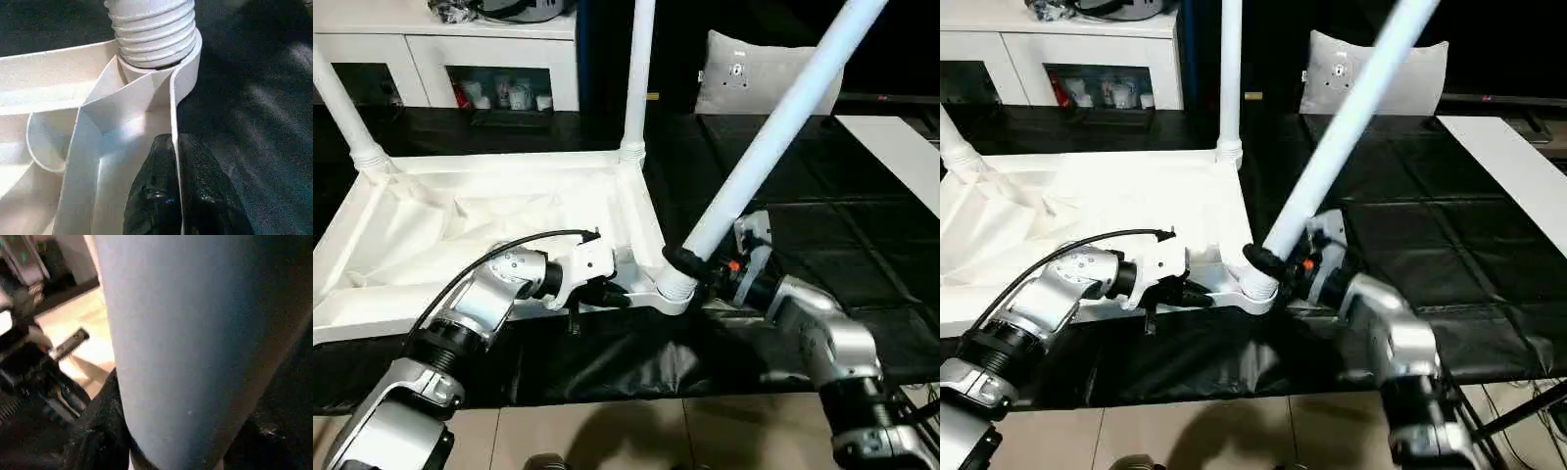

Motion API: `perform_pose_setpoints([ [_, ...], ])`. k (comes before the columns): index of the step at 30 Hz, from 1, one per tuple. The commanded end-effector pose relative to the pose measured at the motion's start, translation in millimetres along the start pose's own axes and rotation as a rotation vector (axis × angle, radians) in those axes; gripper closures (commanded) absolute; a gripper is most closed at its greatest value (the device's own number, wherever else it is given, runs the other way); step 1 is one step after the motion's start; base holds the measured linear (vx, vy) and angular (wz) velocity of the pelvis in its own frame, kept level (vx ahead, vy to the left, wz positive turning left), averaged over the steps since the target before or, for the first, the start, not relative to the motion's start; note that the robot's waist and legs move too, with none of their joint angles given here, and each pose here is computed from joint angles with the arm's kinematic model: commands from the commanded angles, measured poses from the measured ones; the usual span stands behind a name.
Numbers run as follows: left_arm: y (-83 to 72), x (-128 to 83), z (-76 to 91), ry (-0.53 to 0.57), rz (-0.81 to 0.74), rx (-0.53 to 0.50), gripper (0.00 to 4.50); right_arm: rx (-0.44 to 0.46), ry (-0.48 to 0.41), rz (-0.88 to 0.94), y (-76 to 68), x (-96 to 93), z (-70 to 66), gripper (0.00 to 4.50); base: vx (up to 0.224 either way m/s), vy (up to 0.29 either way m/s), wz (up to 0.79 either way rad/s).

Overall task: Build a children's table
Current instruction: Insert table leg to table base

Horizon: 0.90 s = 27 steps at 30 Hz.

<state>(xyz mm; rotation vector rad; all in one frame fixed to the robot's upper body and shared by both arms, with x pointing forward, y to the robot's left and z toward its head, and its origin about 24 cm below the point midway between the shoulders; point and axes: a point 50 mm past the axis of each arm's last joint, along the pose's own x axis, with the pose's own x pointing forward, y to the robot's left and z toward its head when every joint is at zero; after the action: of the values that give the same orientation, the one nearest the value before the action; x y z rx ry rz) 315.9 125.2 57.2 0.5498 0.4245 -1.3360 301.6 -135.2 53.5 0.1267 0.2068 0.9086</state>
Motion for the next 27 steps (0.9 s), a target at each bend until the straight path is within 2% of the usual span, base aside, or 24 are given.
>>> perform_pose_setpoints([
  [1,3.9,-1.6,7.4,0.000,0.027,0.047,4.50,-0.065,0.188,-0.018,-0.7,-3.5,-24.9,2.61,0.000,0.000,0.00],
  [2,3.8,-2.3,5.7,0.019,0.020,0.060,4.50,-0.108,0.232,-0.003,-1.7,-3.6,-25.2,2.61,0.000,0.000,0.00],
  [4,4.0,-3.1,4.5,0.035,0.018,0.072,4.50,-0.133,0.264,0.014,-2.1,-4.2,-25.0,2.61,0.000,0.000,0.00],
  [12,8.7,-6.3,4.3,0.083,-0.006,0.121,4.50,-0.149,0.380,0.144,3.5,-5.8,-30.0,2.61,0.000,0.000,0.00],
  [17,15.5,-7.6,4.9,0.103,0.014,0.131,4.50,-0.139,0.383,0.134,4.7,-3.7,-32.4,2.61,0.000,0.000,0.00],
  [20,23.5,-14.3,4.5,0.125,0.041,0.132,4.50,-0.109,0.356,0.096,5.5,0.0,-32.2,2.61,0.000,0.000,0.00],
  [23,24.0,-17.6,2.1,0.124,0.052,0.105,4.50,-0.093,0.331,0.056,6.2,3.5,-31.1,2.61,0.000,0.000,0.00],
  [24,21.2,-18.7,0.0,0.103,0.066,0.052,4.50,-0.070,0.311,-0.002,5.5,7.3,-30.6,2.61,0.000,0.000,0.00],
  [27,17.7,-19.0,-0.7,0.081,0.082,0.005,4.50,-0.054,0.297,-0.051,5.2,10.3,-30.1,2.61,0.000,0.000,0.00],
])
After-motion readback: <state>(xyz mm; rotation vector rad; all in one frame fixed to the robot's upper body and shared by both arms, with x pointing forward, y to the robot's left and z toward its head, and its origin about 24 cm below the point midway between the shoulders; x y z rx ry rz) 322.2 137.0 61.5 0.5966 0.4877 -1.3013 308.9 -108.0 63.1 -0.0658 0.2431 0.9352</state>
